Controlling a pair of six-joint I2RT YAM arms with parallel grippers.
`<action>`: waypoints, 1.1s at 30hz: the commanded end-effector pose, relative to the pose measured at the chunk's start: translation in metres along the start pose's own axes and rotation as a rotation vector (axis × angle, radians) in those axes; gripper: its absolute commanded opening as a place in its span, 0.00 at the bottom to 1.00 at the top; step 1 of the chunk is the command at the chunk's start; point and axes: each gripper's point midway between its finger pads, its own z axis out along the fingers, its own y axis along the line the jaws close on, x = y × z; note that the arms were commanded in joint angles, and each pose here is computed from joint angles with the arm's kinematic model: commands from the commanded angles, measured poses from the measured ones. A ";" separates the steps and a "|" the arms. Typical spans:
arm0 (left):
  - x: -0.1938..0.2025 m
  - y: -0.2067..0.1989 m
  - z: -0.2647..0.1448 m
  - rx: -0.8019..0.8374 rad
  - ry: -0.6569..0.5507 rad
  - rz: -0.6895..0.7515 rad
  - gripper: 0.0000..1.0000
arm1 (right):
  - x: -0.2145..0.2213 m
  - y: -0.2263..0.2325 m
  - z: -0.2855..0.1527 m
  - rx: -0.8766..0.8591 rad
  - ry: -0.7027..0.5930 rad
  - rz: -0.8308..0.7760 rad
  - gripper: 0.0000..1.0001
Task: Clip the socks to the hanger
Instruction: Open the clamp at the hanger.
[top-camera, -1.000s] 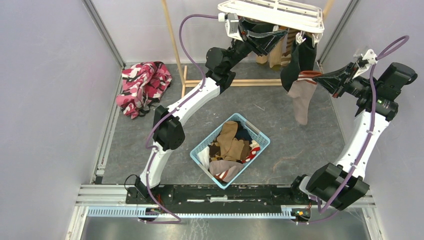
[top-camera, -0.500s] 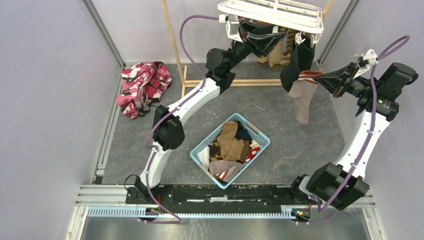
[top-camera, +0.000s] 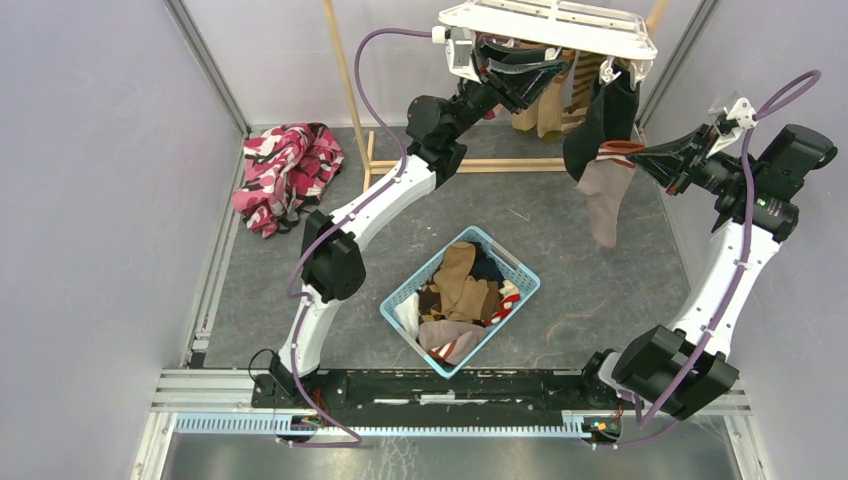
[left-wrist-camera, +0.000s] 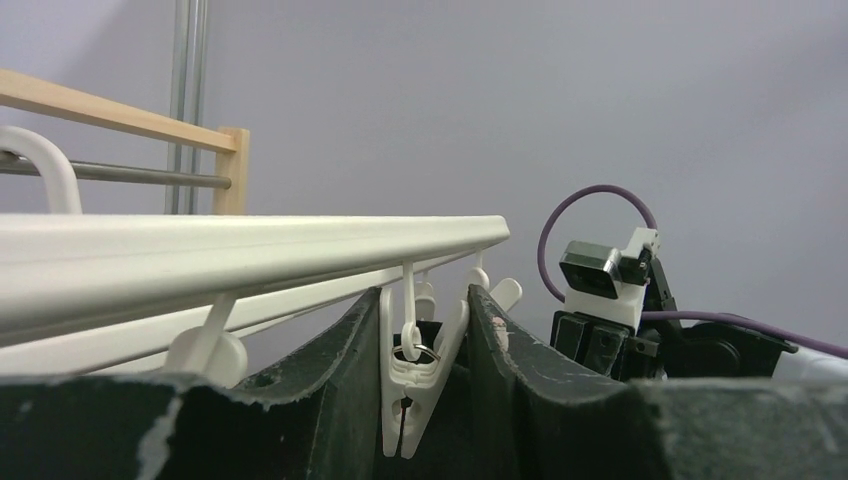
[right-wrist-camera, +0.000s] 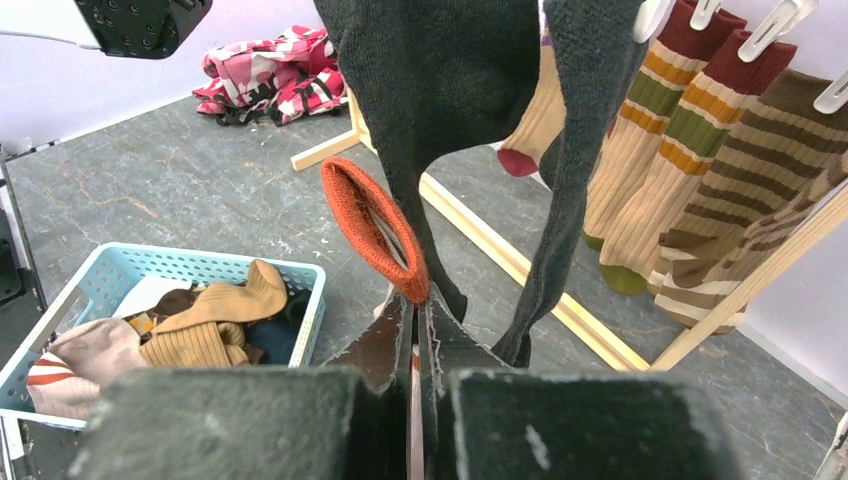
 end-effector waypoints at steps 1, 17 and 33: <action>-0.052 -0.029 0.010 0.067 -0.081 0.005 0.40 | -0.014 0.002 -0.002 -0.013 -0.009 -0.049 0.00; -0.047 -0.027 0.013 0.065 -0.066 -0.022 0.09 | -0.014 0.002 -0.002 -0.013 -0.010 -0.050 0.00; -0.025 -0.004 0.016 -0.098 -0.017 -0.079 0.02 | -0.016 0.004 -0.002 -0.013 -0.010 -0.061 0.00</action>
